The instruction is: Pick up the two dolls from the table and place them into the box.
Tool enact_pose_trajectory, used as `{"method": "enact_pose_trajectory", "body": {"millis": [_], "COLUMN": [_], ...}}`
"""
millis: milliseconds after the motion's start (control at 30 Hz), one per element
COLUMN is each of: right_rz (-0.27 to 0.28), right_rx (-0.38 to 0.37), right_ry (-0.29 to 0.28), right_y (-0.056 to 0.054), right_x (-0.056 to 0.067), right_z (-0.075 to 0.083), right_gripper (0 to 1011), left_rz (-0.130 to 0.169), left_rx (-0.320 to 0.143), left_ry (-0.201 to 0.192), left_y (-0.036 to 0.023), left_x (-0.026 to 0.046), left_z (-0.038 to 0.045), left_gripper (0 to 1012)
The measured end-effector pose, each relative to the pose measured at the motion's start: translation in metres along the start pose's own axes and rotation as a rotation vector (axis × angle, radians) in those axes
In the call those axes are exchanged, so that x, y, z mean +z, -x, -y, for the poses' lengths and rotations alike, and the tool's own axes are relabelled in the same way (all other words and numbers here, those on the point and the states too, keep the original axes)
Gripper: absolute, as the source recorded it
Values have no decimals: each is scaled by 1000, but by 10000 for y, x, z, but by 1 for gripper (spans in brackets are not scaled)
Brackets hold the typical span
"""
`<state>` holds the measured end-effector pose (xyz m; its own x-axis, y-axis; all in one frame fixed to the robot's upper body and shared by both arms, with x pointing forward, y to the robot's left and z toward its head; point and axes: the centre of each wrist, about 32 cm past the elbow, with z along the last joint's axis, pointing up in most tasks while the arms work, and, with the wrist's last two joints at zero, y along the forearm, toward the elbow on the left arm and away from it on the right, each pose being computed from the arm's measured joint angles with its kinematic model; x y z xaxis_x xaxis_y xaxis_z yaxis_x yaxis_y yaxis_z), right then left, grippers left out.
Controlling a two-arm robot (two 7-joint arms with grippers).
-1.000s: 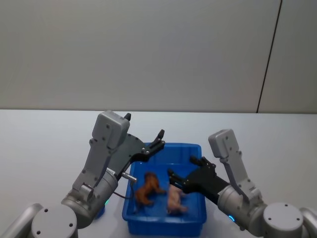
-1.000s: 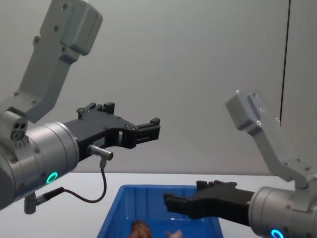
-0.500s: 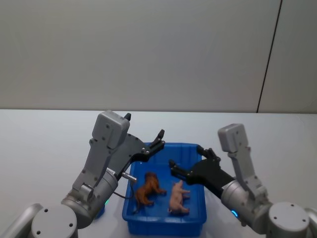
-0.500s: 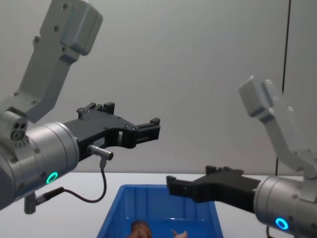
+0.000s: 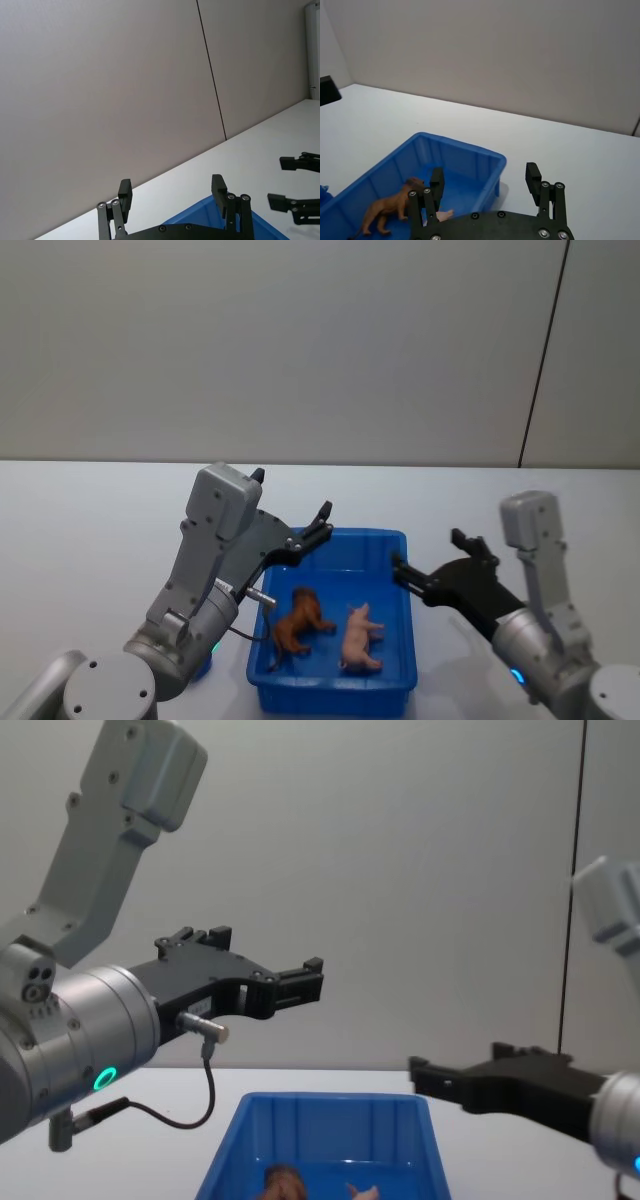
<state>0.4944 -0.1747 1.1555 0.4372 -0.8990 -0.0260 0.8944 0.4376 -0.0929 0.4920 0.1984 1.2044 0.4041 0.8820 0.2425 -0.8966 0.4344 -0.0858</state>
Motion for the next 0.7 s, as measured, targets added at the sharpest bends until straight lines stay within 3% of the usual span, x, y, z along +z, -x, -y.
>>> {"method": "enact_pose_trajectory", "body": {"millis": [333,700], "right_rz": [-12,-18], "right_rx": [-96,-146], "right_ry": [-2,-2], "right_y": [-111,-159], "right_x": [-27,-40], "right_z": [217,327], "right_gripper": [1001,1001], "left_rz": [0,0], "left_rx": [0,0], "left_ry": [0,0], "left_y": [0,0], "left_x": [0,0], "left_z": [0,0], "left_gripper": [1001,1001]}}
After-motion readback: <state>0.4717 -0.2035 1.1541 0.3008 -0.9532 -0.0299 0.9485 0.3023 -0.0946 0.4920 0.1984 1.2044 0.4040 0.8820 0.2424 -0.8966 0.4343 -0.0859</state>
